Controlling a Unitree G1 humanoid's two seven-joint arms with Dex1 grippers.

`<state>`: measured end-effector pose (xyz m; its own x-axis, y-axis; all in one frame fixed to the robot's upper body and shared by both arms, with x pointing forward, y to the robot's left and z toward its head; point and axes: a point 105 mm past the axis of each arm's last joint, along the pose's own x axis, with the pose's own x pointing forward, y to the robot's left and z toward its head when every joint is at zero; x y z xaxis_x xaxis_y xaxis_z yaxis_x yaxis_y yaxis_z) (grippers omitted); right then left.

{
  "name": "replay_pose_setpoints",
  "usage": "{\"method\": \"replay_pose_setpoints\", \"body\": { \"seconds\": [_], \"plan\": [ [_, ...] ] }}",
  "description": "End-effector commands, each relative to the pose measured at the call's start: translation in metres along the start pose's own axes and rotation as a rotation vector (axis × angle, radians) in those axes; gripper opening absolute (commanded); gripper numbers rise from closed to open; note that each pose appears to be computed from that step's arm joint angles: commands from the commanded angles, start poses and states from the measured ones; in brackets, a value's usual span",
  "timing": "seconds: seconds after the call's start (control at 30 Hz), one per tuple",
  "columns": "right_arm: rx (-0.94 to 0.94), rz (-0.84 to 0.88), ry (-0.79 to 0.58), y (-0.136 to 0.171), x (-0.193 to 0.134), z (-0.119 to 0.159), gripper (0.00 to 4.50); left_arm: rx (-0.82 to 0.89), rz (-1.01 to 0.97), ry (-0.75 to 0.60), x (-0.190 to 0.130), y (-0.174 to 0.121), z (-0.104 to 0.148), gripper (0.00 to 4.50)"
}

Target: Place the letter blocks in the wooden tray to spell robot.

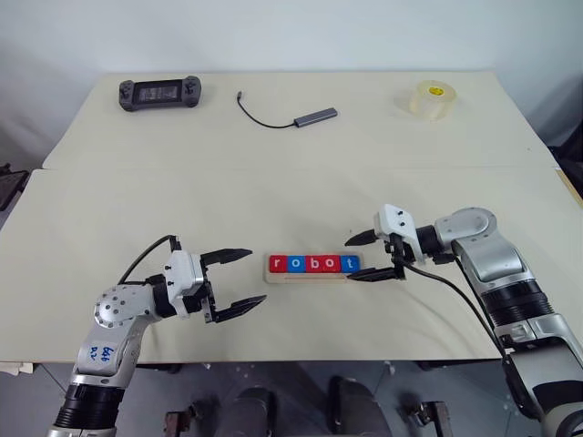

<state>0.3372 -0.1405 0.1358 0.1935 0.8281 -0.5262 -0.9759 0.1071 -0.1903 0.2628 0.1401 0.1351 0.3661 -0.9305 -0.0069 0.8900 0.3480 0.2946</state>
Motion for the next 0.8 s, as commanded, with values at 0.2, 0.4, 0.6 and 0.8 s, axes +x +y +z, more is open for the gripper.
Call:
{"method": "replay_pose_setpoints", "body": {
  "seconds": [0.2, 0.4, 0.6, 0.8],
  "plan": [
    [-0.019, -0.103, -0.020, -0.005, -0.035, 0.010, 3.30, 0.027, 0.004, -0.014, 0.000, 0.000, 0.006, 4.50],
    [-0.045, -0.237, -0.118, 0.004, -0.061, 0.013, 3.16, 0.023, 0.030, 0.013, -0.011, 0.002, 0.001, 4.50],
    [-0.045, -0.304, -0.079, 0.022, -0.075, -0.005, 4.49, 0.021, 0.049, 0.055, -0.028, 0.009, -0.002, 4.50],
    [0.048, -0.265, -0.050, 0.021, -0.057, -0.013, 3.93, 0.030, 0.033, 0.055, -0.024, 0.017, 0.001, 4.50]
  ]
}}
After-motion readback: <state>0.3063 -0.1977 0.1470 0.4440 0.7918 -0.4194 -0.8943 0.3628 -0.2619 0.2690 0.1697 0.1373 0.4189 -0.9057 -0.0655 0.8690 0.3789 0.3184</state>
